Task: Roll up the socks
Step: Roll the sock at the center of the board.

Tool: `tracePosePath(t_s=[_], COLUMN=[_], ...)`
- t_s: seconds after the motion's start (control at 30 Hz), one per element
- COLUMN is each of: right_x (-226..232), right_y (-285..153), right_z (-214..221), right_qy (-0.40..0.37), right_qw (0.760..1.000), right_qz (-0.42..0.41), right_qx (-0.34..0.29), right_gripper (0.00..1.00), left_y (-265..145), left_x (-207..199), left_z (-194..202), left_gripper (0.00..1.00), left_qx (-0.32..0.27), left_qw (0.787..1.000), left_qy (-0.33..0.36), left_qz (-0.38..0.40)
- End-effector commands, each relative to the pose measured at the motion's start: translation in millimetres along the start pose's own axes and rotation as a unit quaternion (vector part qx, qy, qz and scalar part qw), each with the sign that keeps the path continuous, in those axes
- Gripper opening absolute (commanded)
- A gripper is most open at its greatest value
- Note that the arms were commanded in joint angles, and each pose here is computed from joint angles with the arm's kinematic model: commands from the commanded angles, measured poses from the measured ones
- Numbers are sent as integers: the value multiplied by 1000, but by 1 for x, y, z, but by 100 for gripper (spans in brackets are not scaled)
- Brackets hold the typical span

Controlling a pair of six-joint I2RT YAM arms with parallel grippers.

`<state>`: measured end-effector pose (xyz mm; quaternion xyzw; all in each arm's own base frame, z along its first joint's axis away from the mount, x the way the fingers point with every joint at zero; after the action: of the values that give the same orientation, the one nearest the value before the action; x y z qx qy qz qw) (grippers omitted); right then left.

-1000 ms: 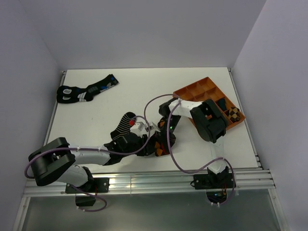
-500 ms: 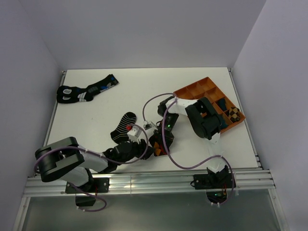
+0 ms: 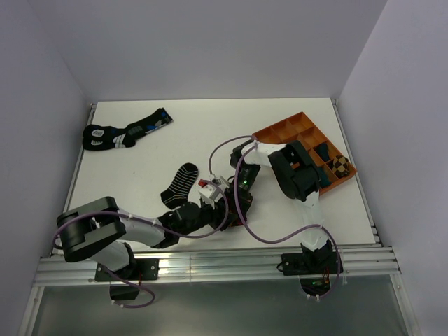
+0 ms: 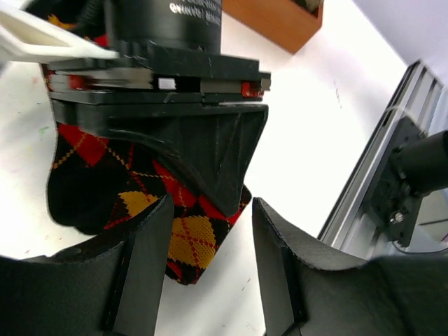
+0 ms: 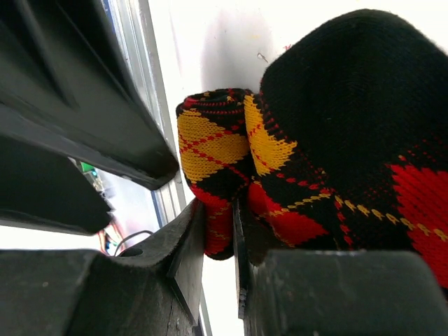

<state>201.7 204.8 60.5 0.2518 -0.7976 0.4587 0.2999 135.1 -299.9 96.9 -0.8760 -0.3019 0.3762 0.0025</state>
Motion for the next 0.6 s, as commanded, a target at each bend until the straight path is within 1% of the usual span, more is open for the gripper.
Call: tracePosePath(t_s=[0.0, 0.17, 0.5, 0.57], right_x=[-9, -9, -9, -9], right_y=[-5, -6, -4, -4], right_z=[-4, -5, -3, -2], right_qy=[0, 2, 7, 7], right_qw=[1000, 1000, 1000, 1000], right_qz=[11, 8, 5, 6], right_qx=[-4, -5, -3, -5], right_gripper=[18, 18, 17, 18], left_y=[8, 11, 16, 16], left_x=[-5, 2, 14, 17], left_z=[6, 13, 30, 32], left_gripper=[54, 54, 55, 53], left_qx=[29, 40, 74, 77], left_qw=[999, 998, 997, 997], left_qy=[36, 44, 28, 24], left_qz=[15, 6, 5, 0])
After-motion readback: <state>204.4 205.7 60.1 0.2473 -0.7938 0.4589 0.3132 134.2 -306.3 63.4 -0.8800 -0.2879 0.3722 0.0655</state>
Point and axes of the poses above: each gripper's point midway between its finger pads, its own y axis out along the fingers, its own x axis along the line the jaws close on, z = x × y, the point moved 6 cm from there along -y, back along the fingers, and after that the axes turned 14 degrees about -y, right-handed, at the moved point
